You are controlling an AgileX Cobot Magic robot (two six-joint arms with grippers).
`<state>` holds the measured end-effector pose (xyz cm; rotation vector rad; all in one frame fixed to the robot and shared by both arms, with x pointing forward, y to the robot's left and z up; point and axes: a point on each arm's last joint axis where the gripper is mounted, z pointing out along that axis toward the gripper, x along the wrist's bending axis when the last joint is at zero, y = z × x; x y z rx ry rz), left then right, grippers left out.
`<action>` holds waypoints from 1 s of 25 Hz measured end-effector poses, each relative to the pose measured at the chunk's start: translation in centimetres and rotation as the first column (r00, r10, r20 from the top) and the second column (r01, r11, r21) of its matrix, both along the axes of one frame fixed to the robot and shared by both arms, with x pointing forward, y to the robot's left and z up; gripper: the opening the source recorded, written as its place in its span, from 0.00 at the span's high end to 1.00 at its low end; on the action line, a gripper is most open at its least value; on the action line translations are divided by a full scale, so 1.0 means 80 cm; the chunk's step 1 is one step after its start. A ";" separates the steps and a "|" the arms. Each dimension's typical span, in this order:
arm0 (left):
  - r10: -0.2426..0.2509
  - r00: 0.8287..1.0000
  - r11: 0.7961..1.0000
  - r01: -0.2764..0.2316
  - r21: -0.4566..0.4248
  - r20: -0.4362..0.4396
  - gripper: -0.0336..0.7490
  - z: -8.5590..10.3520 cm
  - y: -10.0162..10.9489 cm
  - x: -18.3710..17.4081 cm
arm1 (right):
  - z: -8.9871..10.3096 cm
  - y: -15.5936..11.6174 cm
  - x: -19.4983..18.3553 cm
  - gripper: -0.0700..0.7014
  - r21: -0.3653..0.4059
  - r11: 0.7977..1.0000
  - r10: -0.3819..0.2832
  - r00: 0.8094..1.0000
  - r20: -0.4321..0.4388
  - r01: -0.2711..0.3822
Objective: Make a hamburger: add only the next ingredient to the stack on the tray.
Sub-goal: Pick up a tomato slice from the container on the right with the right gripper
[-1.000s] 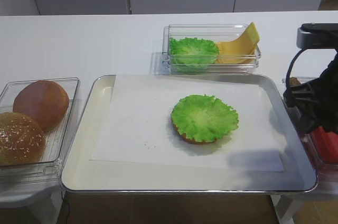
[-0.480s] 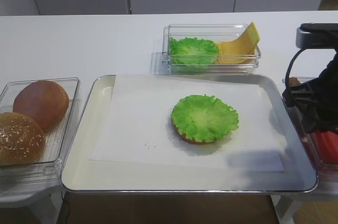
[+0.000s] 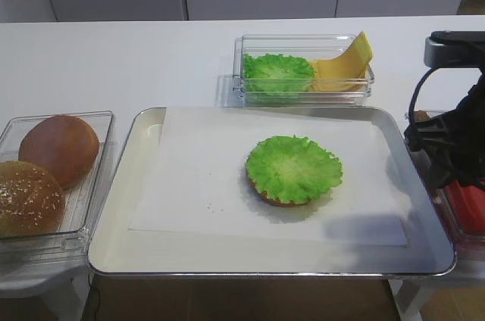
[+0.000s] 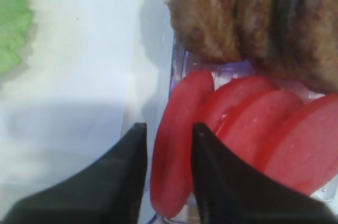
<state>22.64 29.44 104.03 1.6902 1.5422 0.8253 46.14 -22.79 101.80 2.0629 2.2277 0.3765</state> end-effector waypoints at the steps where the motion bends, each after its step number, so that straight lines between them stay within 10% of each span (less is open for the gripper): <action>1: 0.000 1.000 1.000 0.000 0.000 0.000 0.41 0.000 0.000 0.000 | 0.000 0.000 0.000 0.62 0.000 1.000 0.000 1.000 0.000 0.000; 25: 0.000 1.000 1.000 0.000 0.000 0.000 0.41 0.000 0.000 0.000 | 0.013 -0.003 -0.006 0.83 -0.002 1.000 0.005 1.000 0.030 -0.005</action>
